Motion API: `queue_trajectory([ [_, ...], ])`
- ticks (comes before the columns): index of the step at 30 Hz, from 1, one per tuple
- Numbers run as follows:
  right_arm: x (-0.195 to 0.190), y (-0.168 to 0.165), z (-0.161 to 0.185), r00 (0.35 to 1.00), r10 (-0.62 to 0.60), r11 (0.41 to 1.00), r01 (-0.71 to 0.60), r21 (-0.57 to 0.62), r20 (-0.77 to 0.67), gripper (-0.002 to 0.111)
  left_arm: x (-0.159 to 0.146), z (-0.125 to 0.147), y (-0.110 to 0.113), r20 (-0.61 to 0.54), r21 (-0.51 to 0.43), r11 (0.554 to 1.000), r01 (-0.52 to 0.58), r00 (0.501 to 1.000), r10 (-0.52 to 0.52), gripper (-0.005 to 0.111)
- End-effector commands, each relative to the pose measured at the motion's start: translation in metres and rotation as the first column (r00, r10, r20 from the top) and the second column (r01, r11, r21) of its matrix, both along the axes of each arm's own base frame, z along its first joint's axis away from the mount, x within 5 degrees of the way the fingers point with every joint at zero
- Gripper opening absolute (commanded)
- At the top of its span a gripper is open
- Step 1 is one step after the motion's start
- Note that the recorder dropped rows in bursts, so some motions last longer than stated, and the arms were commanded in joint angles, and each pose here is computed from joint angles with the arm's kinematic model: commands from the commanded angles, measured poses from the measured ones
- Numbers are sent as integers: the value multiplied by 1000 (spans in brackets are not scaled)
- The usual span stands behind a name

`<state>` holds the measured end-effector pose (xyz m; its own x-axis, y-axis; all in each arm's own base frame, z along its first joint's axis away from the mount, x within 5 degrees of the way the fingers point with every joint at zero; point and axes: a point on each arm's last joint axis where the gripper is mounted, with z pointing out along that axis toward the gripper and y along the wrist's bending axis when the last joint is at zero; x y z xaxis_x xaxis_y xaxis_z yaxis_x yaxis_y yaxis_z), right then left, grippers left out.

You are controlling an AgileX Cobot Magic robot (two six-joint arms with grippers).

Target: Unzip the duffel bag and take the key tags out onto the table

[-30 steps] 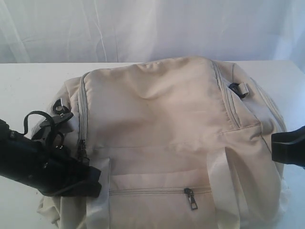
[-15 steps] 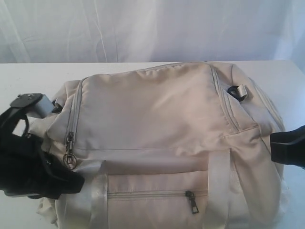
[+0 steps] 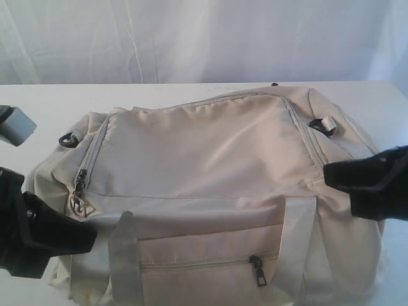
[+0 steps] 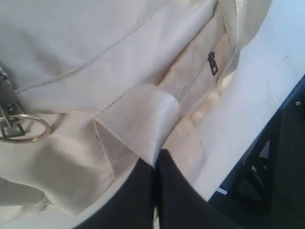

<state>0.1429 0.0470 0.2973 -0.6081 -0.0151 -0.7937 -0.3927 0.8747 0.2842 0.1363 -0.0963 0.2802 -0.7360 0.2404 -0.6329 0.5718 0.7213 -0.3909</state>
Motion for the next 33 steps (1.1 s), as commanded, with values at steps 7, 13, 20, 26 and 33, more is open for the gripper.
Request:
queue_trajectory([
  [7, 47, 26, 45, 976, 216, 976, -216, -13, -9, 0, -5, -1, -1, -20, -22, 1000, 12, 1000, -13, 12],
  [13, 65, 56, 47, 948, 318, 947, -319, -41, -24, 0, -4, 1, -1, 22, -1, 999, 39, 999, -38, 51],
  [20, 68, 90, 33, 910, 409, 910, -412, -52, -61, 0, 5, 37, 14, 131, 224, 975, 6, 991, -36, 55],
  [26, 63, 119, 21, 860, 494, 868, -496, 19, -125, 6, 10, 40, 32, 182, 437, 898, -53, 983, -31, 55],
  [33, 58, 143, 6, 811, 551, 833, -547, 83, -194, 47, 9, 11, 21, 227, 392, 917, 75, 958, -175, 55],
])
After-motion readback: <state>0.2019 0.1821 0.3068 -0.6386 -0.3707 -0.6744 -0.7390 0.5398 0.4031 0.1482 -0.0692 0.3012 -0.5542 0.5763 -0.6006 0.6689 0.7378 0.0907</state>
